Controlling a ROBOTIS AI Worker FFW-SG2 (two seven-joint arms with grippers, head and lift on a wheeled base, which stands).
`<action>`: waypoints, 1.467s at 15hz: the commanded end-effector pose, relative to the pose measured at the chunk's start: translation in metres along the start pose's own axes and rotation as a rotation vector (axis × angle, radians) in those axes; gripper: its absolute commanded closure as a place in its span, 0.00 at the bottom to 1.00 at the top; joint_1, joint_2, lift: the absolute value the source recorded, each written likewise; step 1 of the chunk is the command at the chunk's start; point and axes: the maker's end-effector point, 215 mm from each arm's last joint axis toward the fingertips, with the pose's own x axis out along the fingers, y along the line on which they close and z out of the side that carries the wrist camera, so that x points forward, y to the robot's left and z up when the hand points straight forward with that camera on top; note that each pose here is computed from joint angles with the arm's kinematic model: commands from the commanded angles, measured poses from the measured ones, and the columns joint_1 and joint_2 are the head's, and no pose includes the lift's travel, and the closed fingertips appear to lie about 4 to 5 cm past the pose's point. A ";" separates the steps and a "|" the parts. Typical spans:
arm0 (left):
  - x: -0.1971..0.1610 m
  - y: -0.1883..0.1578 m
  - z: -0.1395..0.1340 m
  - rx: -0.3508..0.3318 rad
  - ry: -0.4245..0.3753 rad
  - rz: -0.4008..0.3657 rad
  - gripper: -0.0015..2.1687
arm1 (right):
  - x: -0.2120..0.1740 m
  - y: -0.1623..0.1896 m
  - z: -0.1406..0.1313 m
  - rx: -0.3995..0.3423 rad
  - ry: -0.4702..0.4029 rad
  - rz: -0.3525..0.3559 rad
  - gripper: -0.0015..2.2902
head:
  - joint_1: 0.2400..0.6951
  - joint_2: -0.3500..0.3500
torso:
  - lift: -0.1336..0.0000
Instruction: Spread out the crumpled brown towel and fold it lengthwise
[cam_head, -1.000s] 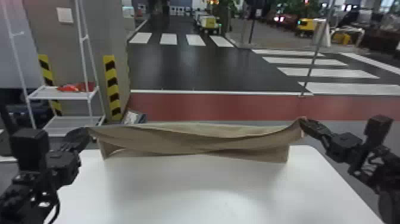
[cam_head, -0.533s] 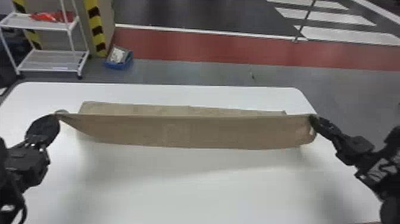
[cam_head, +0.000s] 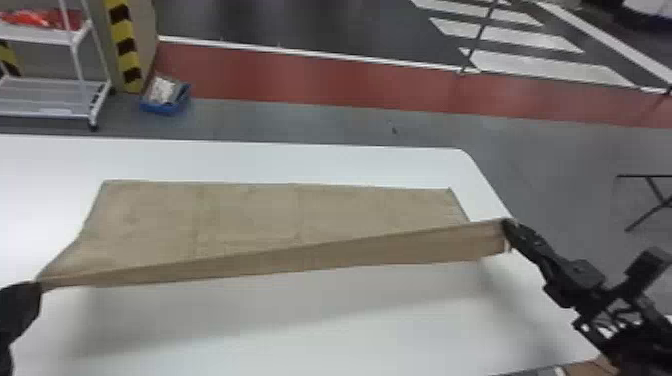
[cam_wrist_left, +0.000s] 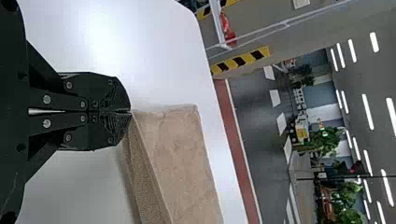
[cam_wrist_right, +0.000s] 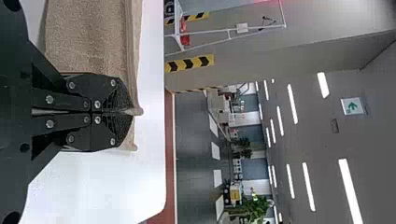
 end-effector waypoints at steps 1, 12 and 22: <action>-0.014 -0.004 -0.013 0.016 0.061 -0.017 0.67 | -0.012 -0.008 0.002 0.003 -0.006 -0.024 0.67 | 1.00 0.11 | 0.07; -0.014 0.008 0.039 0.020 -0.002 -0.022 0.64 | 0.000 -0.017 0.018 0.000 -0.014 -0.045 0.67 | 1.00 0.05 | 0.07; 0.059 -0.011 0.038 0.041 0.247 -0.029 0.64 | 0.041 -0.067 0.032 -0.016 -0.003 -0.188 0.67 | 1.00 0.05 | 0.07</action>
